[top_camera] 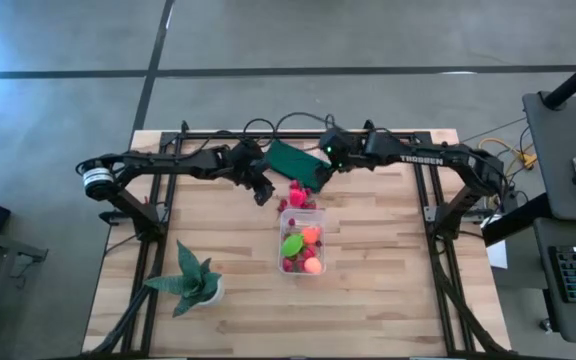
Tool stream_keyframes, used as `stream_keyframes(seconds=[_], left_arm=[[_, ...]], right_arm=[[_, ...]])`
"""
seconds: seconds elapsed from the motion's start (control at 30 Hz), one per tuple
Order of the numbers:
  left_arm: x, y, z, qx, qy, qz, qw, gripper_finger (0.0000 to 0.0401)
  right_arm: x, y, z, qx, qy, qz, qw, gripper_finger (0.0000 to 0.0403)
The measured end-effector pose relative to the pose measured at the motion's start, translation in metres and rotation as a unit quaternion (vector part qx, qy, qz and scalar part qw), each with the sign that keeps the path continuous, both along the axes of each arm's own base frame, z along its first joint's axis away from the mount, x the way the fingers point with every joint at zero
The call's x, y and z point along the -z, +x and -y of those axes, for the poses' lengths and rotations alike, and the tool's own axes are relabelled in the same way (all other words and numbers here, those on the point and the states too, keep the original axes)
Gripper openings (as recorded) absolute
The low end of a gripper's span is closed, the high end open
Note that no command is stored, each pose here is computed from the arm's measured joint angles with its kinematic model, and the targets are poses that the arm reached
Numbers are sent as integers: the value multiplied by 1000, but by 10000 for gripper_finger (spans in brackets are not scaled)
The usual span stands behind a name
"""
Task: Pick and placing Produce into tupperware
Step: Put the red strawberry into the transparent bin
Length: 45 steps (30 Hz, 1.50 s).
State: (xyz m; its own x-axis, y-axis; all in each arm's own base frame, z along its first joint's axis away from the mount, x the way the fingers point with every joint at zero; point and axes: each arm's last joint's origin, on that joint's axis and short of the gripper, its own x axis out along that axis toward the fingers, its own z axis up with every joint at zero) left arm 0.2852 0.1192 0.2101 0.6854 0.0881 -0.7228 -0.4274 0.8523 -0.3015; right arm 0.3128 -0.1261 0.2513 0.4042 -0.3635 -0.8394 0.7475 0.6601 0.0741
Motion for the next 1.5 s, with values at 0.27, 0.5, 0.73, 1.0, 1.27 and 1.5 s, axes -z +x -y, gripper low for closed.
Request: stream_keyframes(seconds=[0.27,0.5,0.73,1.0,1.27,1.5], left_arm=[[23,12,-11,-48,-105,-20,993,94],[39,31,-23,-33,-177,-23,983,94],[33,37,-28,2,-130,-13,991,94],[26,33,-40,-8,-105,-6,994,94],[26,28,-51,5,-72,-4,997,94],[20,24,-66,19,-17,4,1000,94]], right_arm=[[6,-6,21,-30,13,30,999,312],[6,-6,22,-41,12,27,999,309],[7,-7,22,-31,21,27,999,304],[12,-12,16,-7,88,17,996,308],[12,-7,6,81,143,49,985,302],[12,-1,-10,119,175,66,975,306]])
